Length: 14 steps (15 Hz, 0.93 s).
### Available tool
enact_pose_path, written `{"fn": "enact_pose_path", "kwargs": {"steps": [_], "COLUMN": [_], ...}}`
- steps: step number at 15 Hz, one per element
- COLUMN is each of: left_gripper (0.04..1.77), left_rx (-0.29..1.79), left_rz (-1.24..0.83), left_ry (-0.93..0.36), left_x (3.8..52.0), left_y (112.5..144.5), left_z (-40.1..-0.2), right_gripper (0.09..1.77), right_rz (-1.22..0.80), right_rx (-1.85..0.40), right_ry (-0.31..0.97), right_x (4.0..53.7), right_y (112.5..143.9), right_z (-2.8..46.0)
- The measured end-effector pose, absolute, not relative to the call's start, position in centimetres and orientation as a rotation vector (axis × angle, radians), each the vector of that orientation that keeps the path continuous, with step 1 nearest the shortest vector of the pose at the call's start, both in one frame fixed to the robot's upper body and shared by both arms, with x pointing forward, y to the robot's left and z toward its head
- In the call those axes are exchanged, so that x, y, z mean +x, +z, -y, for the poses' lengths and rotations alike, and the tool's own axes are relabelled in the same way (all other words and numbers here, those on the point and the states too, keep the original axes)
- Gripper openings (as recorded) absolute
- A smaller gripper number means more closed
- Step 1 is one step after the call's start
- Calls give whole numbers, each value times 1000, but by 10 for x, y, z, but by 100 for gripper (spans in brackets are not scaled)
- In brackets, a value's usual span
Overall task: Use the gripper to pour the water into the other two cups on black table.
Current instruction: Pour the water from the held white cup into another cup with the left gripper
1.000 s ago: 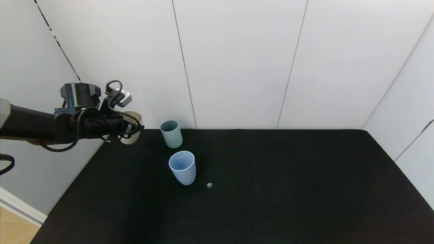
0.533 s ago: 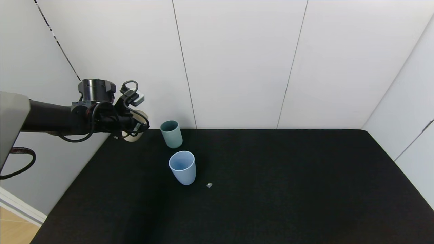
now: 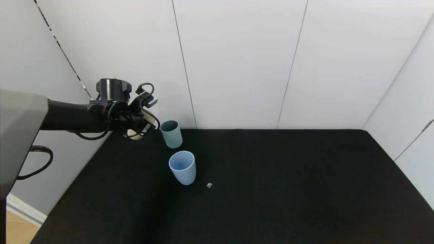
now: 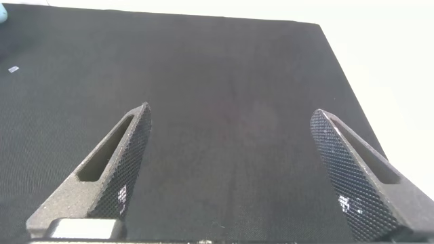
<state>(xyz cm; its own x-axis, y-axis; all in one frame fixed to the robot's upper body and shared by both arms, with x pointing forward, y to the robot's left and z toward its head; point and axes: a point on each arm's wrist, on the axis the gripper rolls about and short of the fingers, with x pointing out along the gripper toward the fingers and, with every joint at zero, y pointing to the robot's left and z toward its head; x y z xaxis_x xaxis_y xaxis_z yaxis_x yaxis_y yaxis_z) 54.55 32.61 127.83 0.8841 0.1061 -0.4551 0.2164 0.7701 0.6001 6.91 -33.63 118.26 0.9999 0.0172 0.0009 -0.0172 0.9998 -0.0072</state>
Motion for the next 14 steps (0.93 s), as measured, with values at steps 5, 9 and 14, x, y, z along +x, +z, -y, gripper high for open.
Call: {"fn": "enact_pose_path", "kwargs": {"steps": [5,9,14], "left_gripper": [126,126,126], "left_rx": [783,849,939], "left_rz": [-513,-521,-535], "left_ry": [-33,-12,22], "left_x": [547,548,547], "left_y": [1275,1275,1276], "left_z": [-311,-301,-291], "right_gripper": [171,171,171], "right_rz": [1,0,0], "right_rx": [-8,-7,-7], "right_ry": [17,17,17], "right_x": [69,69,69], "right_y": [1183,1183,1183], "right_z": [336,336,336]}}
